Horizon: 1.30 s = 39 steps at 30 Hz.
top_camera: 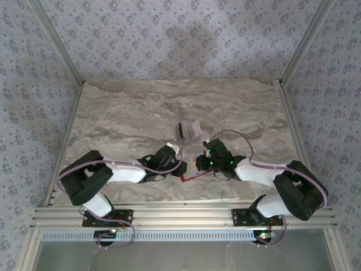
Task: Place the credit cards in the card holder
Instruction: Insert the credit card into the card slot.
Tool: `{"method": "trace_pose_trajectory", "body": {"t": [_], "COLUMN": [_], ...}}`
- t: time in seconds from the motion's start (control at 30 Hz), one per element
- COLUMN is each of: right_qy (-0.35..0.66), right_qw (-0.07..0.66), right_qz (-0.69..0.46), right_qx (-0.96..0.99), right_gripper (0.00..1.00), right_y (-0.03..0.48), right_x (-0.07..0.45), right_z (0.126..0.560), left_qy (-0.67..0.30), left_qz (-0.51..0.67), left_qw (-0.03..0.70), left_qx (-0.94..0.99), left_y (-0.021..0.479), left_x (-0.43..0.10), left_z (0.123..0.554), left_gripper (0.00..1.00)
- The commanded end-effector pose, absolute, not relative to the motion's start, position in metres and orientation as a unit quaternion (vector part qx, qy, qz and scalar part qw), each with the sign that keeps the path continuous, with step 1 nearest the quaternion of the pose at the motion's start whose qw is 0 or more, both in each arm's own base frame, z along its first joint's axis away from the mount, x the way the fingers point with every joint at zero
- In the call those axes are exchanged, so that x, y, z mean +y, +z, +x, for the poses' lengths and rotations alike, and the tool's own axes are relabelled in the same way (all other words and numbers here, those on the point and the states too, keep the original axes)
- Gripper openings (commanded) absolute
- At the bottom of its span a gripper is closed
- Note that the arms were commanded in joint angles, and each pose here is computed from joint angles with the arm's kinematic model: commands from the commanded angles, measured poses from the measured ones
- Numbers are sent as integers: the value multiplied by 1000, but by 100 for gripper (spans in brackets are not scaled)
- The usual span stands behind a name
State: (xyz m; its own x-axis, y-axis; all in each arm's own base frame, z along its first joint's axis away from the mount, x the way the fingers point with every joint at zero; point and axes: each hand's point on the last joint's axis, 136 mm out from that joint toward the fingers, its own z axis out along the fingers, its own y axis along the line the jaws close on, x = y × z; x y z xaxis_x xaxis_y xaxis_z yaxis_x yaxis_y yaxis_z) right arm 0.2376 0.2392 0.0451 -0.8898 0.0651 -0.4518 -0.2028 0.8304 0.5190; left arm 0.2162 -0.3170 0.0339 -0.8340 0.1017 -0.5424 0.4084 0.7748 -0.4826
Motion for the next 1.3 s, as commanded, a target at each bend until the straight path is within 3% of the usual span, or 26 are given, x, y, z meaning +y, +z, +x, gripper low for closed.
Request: {"method": "trace_pose_trajectory", "body": {"t": [0.0, 0.53, 0.87, 1.27], "right_qy": [248, 264, 317, 340], "right_qw": [224, 213, 202, 174], "right_qz": [-6, -10, -21, -16], "right_qx": [942, 941, 926, 924], "right_gripper": [0, 0, 0, 0], "right_y": [26, 21, 27, 14], "right_x": [216, 221, 232, 237], "right_z": [233, 233, 229, 225], "left_qy": [-271, -274, -250, -240], "left_qz": [140, 141, 140, 140], "left_qw": [216, 214, 192, 196], "left_qx": [928, 927, 939, 940], "left_y": [15, 14, -15, -17], "left_x": [-297, -289, -287, -283], "left_z": [202, 194, 190, 191], "left_gripper": [32, 18, 16, 16]}}
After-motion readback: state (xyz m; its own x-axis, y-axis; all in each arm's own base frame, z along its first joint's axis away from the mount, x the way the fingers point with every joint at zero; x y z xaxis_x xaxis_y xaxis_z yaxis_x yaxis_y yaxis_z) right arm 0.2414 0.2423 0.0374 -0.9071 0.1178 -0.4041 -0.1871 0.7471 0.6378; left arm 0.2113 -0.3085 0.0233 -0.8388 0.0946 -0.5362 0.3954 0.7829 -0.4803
